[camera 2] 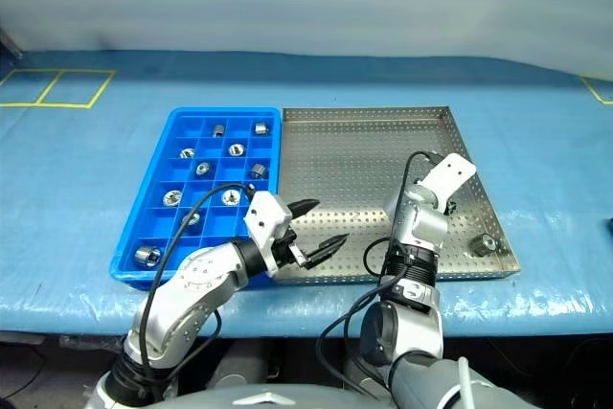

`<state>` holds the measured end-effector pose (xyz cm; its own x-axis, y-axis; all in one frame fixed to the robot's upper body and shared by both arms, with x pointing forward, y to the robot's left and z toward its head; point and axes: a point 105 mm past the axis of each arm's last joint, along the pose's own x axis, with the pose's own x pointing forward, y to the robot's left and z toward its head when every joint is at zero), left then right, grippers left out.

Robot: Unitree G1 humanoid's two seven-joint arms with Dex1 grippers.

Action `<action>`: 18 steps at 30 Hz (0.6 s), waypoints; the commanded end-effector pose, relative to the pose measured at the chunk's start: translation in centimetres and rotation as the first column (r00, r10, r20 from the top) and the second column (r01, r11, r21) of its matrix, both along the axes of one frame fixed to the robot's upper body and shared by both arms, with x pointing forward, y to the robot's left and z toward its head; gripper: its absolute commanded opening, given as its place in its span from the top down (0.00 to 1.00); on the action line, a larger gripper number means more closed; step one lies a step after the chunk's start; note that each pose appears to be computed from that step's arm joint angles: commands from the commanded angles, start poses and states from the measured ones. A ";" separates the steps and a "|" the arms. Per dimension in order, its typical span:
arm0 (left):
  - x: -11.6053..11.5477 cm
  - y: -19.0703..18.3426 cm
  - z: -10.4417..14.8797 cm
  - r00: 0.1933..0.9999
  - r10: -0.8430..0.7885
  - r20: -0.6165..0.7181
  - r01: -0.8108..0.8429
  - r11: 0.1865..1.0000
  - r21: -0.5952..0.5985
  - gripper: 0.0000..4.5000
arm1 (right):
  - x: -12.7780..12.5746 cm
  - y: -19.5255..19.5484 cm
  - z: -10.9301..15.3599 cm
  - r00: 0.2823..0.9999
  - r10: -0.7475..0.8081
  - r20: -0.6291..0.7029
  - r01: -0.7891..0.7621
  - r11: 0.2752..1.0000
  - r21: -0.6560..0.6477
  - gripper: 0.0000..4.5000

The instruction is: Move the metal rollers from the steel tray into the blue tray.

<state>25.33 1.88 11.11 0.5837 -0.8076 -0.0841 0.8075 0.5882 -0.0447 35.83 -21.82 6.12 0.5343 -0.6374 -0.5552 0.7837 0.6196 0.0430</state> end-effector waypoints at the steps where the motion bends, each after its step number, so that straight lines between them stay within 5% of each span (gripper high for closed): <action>1: 0.1 0.7 1.9 0.997 0.043 0.064 -0.040 0.998 -0.041 0.00 | 1.0 3.6 3.1 0.980 0.174 0.100 -0.174 0.985 -0.011 0.62; 7: 0.8 2.8 2.0 0.987 0.140 0.077 -0.137 0.990 -0.044 0.00 | 2.0 8.2 7.4 0.819 0.544 0.185 -0.517 0.838 -0.176 0.62; 18: 0.9 7.2 2.2 0.941 0.305 0.147 -0.303 0.952 -0.040 0.00 | 0.3 17.4 11.4 0.275 0.939 0.206 -0.901 0.327 -0.286 0.62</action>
<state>26.59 8.82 11.36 0.8011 -0.5971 -0.0424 0.5977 0.8017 0.0036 36.65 -5.94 15.56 0.9231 0.2583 -0.2850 -0.2633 0.9645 0.0215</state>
